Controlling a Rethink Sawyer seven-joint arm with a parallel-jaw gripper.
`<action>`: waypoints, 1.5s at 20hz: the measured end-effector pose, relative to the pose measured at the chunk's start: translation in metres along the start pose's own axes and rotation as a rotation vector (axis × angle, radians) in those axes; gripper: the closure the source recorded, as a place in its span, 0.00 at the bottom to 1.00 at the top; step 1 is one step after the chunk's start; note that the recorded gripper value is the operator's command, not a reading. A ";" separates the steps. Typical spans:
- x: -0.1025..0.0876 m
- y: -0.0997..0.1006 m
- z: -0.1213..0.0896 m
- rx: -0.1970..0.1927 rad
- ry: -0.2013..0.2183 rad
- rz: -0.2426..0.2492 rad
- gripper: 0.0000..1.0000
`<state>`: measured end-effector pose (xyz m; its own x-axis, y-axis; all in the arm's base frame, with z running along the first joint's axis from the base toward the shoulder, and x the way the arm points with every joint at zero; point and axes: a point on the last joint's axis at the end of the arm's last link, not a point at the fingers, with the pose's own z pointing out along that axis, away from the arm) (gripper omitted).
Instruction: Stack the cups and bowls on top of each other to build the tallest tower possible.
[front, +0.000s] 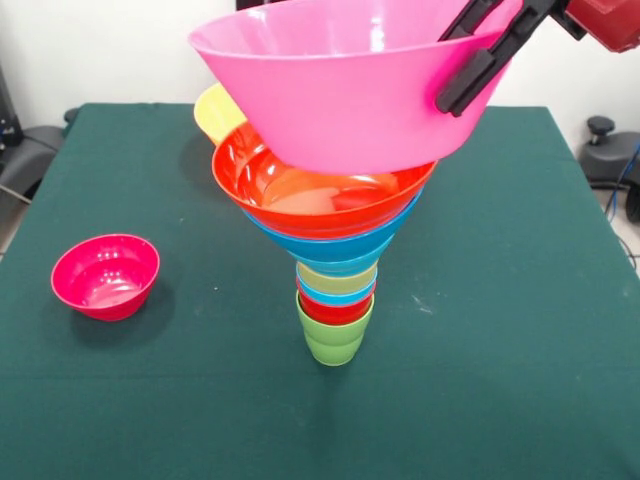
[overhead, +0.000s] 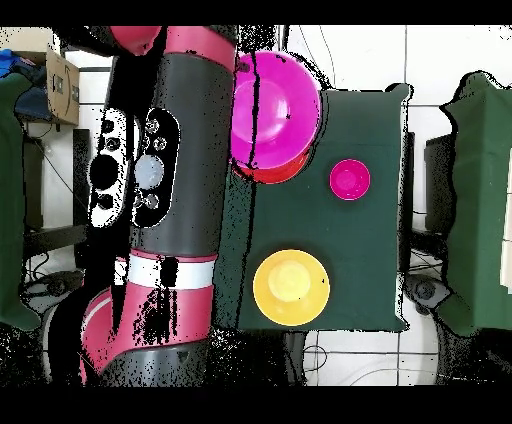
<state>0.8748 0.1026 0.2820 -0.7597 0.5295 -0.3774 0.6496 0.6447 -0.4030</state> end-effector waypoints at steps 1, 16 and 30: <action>0.000 0.000 0.000 -0.004 0.003 0.000 1.00; -0.003 -0.006 -0.004 -0.072 0.030 0.014 1.00; -0.014 -0.021 -0.022 -0.103 0.029 0.042 1.00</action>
<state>0.8714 0.0933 0.3141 -0.7331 0.5723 -0.3675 0.6758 0.6740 -0.2984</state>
